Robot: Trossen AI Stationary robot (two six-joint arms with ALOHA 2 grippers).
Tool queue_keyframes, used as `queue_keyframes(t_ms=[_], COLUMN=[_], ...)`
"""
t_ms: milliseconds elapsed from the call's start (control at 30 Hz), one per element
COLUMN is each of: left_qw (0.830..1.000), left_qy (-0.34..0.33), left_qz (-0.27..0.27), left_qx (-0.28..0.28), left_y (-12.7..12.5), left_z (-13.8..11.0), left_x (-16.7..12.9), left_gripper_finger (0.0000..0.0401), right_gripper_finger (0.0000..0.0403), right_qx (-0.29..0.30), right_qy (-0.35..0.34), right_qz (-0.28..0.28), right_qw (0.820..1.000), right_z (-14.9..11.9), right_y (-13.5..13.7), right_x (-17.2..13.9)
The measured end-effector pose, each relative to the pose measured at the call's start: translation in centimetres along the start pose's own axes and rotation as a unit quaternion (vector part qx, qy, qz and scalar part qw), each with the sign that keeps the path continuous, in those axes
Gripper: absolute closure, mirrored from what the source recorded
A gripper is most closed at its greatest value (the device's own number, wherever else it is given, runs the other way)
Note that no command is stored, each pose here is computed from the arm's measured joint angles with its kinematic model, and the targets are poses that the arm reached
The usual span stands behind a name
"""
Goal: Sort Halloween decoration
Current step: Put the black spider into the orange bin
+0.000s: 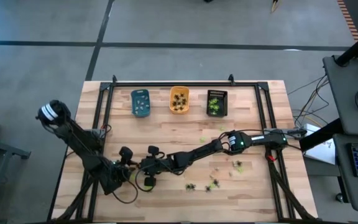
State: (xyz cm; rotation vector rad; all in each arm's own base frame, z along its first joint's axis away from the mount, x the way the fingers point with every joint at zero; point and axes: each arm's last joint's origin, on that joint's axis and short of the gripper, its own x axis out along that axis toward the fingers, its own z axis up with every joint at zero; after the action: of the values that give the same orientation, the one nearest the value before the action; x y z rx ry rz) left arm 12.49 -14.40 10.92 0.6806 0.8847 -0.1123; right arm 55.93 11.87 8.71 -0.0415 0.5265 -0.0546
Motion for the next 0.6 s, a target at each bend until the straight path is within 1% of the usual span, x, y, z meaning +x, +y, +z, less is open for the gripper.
queue_keyframes(t_ms=[100, 200, 500, 600], left_qw=[1.0, 1.0, 1.0, 1.0], left_qy=[0.003, 0.004, 0.004, 0.004], left_qz=[0.004, 0.005, 0.007, 0.008], left_qx=[0.003, 0.007, 0.006, 0.003], left_y=[-0.15, -0.21, -0.16, -0.13], left_z=[0.13, 0.23, 0.22, 0.23], left_x=[0.16, 0.2, 0.2, 0.23], left_gripper_finger=[0.0288, 0.03, 0.0384, 0.0397], right_gripper_finger=[0.0314, 0.0312, 0.0318, 0.0315], right_qx=[-0.001, -0.002, -0.003, -0.001], right_qy=[0.0, 0.0, 0.0, 0.0], right_qz=[0.0, 0.0, 0.0, 0.0], right_qw=[1.0, 1.0, 1.0, 1.0], right_z=[0.0, 0.0, -0.01, -0.01], right_y=[0.0, 0.0, 0.0, 0.01], right_x=[0.0, 0.0, 0.0, 0.0])
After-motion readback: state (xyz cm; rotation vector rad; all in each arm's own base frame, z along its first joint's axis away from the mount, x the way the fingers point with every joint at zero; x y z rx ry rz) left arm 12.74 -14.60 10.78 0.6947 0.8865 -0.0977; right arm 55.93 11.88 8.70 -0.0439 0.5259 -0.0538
